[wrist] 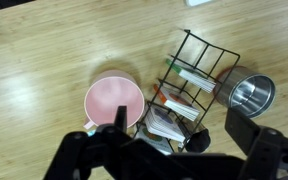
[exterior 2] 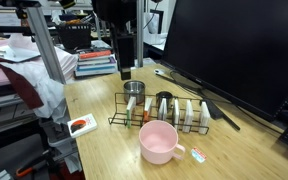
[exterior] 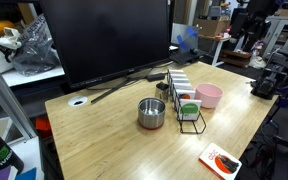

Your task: Move the pink cup to the end of the book rack close to you

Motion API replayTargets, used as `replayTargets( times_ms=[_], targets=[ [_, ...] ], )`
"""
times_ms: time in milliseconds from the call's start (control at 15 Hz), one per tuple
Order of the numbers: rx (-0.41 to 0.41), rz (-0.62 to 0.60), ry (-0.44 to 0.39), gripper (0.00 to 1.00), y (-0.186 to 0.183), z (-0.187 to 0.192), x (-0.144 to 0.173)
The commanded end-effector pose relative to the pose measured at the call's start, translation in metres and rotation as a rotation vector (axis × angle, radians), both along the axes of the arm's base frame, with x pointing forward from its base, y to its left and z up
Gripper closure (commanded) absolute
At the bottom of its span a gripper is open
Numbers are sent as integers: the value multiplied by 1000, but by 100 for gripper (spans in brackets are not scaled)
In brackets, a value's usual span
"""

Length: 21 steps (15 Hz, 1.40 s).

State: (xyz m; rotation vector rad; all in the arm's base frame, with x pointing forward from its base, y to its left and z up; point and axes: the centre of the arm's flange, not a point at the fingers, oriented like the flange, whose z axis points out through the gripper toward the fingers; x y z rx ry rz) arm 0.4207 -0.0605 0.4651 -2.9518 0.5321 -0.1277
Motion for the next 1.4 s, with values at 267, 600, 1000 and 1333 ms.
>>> replayTargets(
  times_ms=[267, 600, 1000, 1333],
  targets=[
    [92, -342, -27, 0, -35, -22, 54],
    [6, -605, -174, 0, -54, -55, 111],
    [-66, -761, -172, 0, -77, -96, 127],
    [-65, -792, -177, 0, -79, -96, 135]
  ],
)
